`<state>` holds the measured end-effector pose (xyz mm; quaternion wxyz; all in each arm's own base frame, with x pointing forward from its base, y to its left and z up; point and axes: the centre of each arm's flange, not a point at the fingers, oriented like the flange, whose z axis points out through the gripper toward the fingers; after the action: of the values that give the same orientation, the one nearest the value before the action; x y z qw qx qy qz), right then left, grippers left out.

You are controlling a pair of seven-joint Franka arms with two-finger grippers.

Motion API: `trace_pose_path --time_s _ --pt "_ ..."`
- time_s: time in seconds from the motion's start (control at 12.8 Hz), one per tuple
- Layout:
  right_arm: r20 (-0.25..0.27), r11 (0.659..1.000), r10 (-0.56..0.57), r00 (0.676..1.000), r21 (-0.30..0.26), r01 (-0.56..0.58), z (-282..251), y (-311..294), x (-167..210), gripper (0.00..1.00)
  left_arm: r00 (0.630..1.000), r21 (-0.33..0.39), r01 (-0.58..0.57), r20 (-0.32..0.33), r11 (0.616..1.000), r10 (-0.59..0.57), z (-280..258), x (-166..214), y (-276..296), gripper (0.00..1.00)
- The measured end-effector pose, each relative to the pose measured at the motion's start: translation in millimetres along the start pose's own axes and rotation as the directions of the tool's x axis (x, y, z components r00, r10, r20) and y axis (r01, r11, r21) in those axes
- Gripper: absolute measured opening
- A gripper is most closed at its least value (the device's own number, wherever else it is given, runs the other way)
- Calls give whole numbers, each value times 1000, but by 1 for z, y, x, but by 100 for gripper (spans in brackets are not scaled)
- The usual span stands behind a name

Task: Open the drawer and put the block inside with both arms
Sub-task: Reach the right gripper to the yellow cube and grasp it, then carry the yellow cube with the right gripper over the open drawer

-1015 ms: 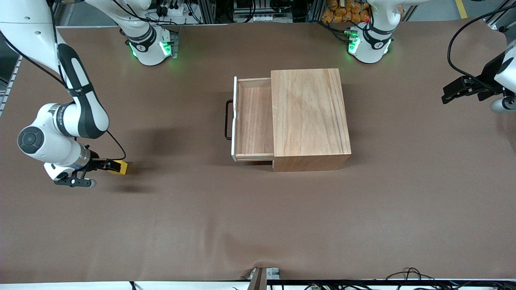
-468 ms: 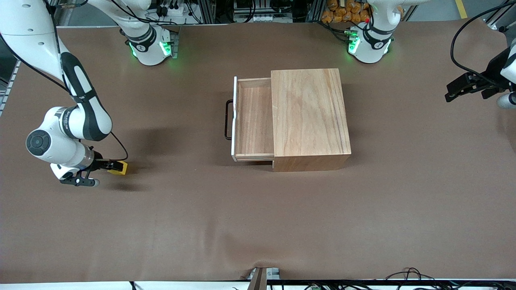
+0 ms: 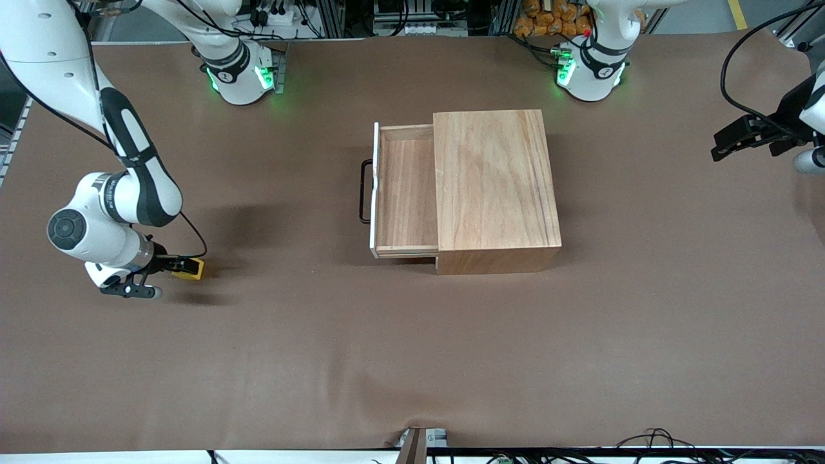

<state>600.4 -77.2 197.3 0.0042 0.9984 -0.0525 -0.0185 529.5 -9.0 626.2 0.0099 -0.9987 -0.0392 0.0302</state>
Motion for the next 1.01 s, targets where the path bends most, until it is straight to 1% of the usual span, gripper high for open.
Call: trace_pose_path --time_s 0.08,0.16,0.23,0.31,0.39,0.55,0.7,0.94,1.01 --pt "1 1000 2 1000 1 -2 4 1 -2 88 1000 0 1 1 1000 -1 0 0 -1 100" --pt "3 1000 3 1000 1 -3 7 1 -3 88 1000 0 2 5 1000 -2 0 0 -1 100" --pt "3 1000 4 1000 1 -4 9 2 -3 79 1000 1 2 10 1000 -2 1 -1 -1 100" --pt "3 1000 4 1000 1 -4 9 2 -3 66 1000 1 3 12 1000 -3 1 -1 -2 100" --pt "2 1000 4 1000 1 -4 9 2 -3 55 1000 1 4 13 1000 -4 1 -1 -2 100" --pt "6 1000 2 1000 1 -2 5 1 -3 56 1000 1 4 13 1000 -4 1 -1 -2 100" --pt "34 1000 -8 999 2 8 -19 -4 -3 56 1000 1 4 13 1000 -4 1 -1 -2 100" --pt "101 998 -69 993 8 68 -111 -42 0 56 1000 1 4 12 1000 -4 0 -1 -2 100" --pt "118 996 -86 989 20 84 -142 -60 2 56 1000 1 4 11 1000 -4 0 -1 -2 100"
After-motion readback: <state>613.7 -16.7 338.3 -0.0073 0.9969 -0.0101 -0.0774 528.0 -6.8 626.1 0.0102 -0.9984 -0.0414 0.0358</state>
